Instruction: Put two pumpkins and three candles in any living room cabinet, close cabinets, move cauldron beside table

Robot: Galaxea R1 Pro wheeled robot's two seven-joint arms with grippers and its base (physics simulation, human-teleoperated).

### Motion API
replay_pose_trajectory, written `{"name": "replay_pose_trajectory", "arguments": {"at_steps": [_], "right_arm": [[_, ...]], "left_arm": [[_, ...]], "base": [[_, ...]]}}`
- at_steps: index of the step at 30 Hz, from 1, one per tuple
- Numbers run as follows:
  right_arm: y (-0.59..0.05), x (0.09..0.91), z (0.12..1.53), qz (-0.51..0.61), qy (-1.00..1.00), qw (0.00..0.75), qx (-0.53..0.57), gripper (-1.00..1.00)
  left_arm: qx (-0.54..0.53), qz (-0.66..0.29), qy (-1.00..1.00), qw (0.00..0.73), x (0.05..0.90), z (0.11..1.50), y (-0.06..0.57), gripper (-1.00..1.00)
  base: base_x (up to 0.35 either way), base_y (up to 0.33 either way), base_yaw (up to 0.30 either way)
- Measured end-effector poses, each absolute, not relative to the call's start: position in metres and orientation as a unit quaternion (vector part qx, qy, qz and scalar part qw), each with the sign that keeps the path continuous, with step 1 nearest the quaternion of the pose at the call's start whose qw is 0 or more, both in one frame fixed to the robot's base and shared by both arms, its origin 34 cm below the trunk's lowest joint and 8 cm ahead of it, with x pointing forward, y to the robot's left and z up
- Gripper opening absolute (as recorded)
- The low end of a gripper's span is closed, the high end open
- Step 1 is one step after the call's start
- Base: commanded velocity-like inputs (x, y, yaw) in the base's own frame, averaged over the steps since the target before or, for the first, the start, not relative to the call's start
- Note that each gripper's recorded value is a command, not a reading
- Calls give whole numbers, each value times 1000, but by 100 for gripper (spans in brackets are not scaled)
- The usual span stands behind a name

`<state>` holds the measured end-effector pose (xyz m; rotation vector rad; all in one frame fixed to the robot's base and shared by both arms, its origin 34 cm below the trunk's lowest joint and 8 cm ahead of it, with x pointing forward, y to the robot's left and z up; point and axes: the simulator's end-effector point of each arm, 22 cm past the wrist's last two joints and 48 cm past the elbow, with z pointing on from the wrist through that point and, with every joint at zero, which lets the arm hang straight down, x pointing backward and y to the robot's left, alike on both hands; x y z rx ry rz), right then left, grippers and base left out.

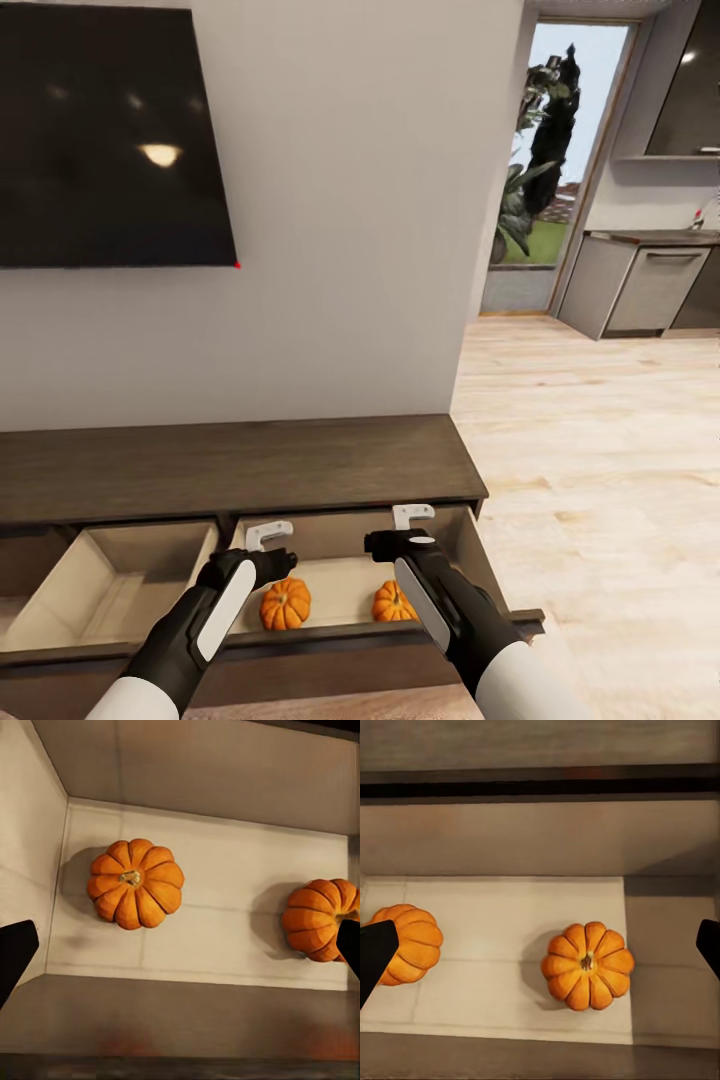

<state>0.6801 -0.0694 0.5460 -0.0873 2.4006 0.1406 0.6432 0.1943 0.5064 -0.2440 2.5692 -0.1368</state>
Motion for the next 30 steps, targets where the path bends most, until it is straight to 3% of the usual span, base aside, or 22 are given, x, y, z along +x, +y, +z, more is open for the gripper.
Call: {"name": "replay_pose_trajectory", "arguments": {"at_steps": [30], "right_arm": [[-66, 699, 610, 62, 920, 385, -28, 100]], "left_arm": [[-92, -52, 956, 275, 651, 552, 195, 100]], "base": [[-2, 0, 20]]}}
